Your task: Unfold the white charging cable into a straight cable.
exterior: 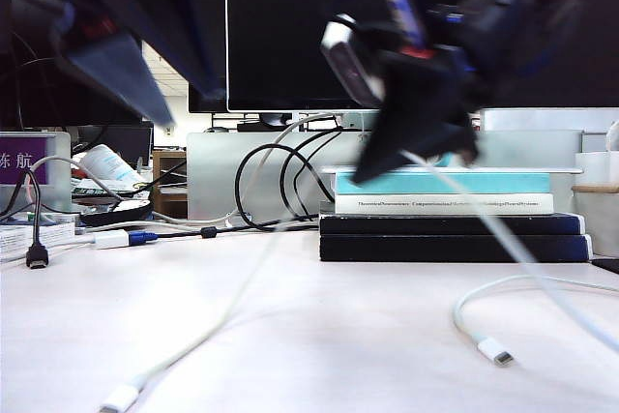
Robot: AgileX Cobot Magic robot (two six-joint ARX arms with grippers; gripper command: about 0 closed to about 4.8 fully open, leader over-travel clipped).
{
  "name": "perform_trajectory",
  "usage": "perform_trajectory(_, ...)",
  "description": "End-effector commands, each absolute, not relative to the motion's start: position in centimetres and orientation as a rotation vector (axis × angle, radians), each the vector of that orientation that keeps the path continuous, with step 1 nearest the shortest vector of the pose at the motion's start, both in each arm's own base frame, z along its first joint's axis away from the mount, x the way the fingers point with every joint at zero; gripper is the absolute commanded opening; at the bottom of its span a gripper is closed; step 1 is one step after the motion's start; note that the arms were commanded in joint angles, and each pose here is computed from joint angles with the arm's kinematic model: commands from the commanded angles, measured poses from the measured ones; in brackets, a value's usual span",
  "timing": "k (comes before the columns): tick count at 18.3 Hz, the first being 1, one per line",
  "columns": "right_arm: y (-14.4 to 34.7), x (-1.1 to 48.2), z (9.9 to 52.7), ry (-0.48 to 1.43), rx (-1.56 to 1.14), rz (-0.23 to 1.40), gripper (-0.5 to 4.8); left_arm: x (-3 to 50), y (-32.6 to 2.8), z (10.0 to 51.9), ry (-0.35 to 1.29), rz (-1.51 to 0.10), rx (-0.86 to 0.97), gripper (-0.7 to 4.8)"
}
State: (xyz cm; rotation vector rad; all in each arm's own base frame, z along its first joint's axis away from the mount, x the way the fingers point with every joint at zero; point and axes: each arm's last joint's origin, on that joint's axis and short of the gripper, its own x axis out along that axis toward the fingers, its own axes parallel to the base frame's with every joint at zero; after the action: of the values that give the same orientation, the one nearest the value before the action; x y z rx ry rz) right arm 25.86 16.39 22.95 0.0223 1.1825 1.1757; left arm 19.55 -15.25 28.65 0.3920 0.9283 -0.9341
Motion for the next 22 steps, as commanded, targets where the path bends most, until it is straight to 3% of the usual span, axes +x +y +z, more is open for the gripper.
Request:
perform_trajectory(1,18.6,26.8,24.5,0.971,0.069,1.236,-0.04,18.4,-14.2,30.6,0.835,-0.879,0.396,4.79)
perform_trajectory(5,20.0,28.3,27.0,0.709,0.213,1.343,-0.04,17.5,-13.5,31.4,0.82,-0.871,0.378,4.79)
perform_trajectory(7,20.2,28.6,27.4,0.676,0.247,1.35,-0.04,17.4,-13.5,31.3,0.839,-0.87,0.379,4.79)
perform_trajectory(13,22.3,29.8,22.8,0.84,0.313,1.419,-0.04,17.3,-13.5,31.4,0.839,-0.894,0.363,4.79)
perform_trajectory(15,23.1,29.7,22.7,0.806,0.295,1.431,0.14,17.3,-13.5,31.4,0.838,-0.893,0.364,4.79)
perform_trajectory(16,23.1,30.0,23.3,0.786,0.287,1.407,2.78,17.4,-13.5,31.4,0.833,-0.887,0.372,4.79)
perform_trajectory(17,22.8,30.3,23.6,0.792,0.296,1.391,3.81,17.4,-13.5,31.4,0.829,-0.889,0.375,4.79)
perform_trajectory(19,21.3,31.3,24.8,0.85,0.309,1.288,4.28,17.5,-13.6,31.5,0.812,-0.89,0.373,4.79)
perform_trajectory(20,20.3,31.9,25.6,0.885,0.327,1.249,4.79,17.5,-13.6,31.6,0.803,-0.89,0.371,4.79)
perform_trajectory(22,19.2,32.3,27.2,0.91,0.326,1.261,4.79,17.6,-13.7,31.7,0.785,-0.892,0.367,4.79)
